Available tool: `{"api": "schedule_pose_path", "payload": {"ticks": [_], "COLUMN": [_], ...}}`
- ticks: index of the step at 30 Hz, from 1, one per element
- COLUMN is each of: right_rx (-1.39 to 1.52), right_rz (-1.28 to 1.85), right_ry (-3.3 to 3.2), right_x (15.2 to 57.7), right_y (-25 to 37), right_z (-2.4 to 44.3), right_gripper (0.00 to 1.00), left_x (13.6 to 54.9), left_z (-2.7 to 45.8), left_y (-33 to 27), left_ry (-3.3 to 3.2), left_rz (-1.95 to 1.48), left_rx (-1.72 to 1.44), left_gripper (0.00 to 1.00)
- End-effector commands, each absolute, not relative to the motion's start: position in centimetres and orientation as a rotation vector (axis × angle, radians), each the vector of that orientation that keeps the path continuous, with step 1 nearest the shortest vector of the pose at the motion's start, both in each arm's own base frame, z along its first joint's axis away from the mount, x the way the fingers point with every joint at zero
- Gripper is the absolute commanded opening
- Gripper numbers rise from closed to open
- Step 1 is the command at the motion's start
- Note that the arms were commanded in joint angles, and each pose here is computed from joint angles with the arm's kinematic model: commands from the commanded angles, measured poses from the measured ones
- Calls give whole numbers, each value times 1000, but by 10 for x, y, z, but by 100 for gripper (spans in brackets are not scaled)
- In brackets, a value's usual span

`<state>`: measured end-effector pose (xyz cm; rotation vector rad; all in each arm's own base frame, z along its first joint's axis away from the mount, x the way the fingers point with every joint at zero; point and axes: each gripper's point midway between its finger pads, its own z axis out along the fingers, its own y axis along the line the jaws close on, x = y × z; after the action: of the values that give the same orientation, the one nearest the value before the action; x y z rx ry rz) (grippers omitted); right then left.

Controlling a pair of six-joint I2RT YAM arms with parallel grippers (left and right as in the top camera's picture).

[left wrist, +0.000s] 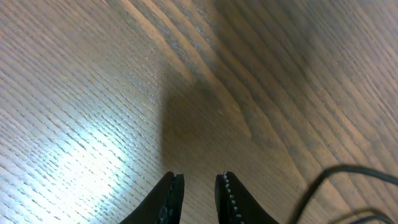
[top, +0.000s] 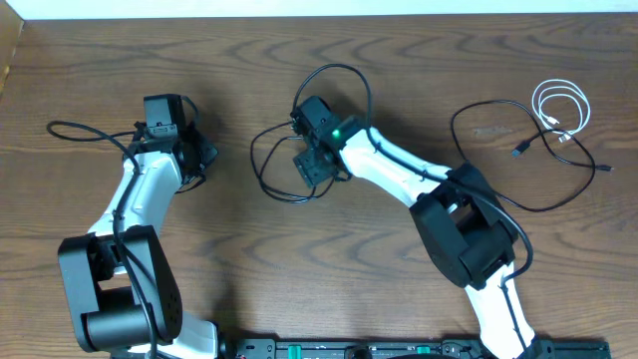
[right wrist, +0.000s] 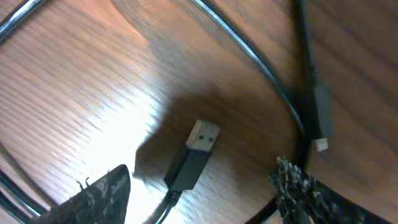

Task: Untangle cables

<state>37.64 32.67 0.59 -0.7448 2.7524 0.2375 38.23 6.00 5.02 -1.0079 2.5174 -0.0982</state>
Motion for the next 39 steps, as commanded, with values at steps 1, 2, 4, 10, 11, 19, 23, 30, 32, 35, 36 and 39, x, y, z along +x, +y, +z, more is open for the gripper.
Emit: {"api": "schedule_pose_path", "payload": {"ticks": [1,2,4,10,11,19,23,30,32,35,36,39], "right_rx": [-867,-913,-930,-899,-866,-767,-813,-912,-946,-1038,-1062,-1093], "right_rz": [188,155,91,70,73,308,453,506,512,507,507,483], "right_ry": [2769,2765,2762,2766,2778,2892,2914,2840,2823,2782,2770,2744], "right_x": [373,373,376,379,379,349,330,312,306,297,295,292], "right_y": [322,320,313,318,319,346,365,398,405,413,415,422], "right_z": [5,11,19,51,55,56,55,58,58,58,58,53], "right_gripper": [72,73,76,82,82,99,99,97,95,89,86,81], "left_x": [380,380,380,380,380,380,380,380,380,380,380,380], "left_z": [49,49,49,49,49,49,49,49,49,49,49,49], "left_y": [61,61,61,61,61,61,61,61,61,61,61,61], "left_ry": [2522,2522,2523,2522,2522,2522,2522,2522,2523,2523,2522,2522], "left_rz": [-88,-88,-88,-88,-88,-88,-88,-88,-88,-88,-88,-88], "left_rx": [-1004,-1004,-1004,-1005,-1004,-1005,-1005,-1004,-1004,-1004,-1004,-1004], "left_gripper": [23,23,23,23,23,23,24,24,24,24,24,24]}}
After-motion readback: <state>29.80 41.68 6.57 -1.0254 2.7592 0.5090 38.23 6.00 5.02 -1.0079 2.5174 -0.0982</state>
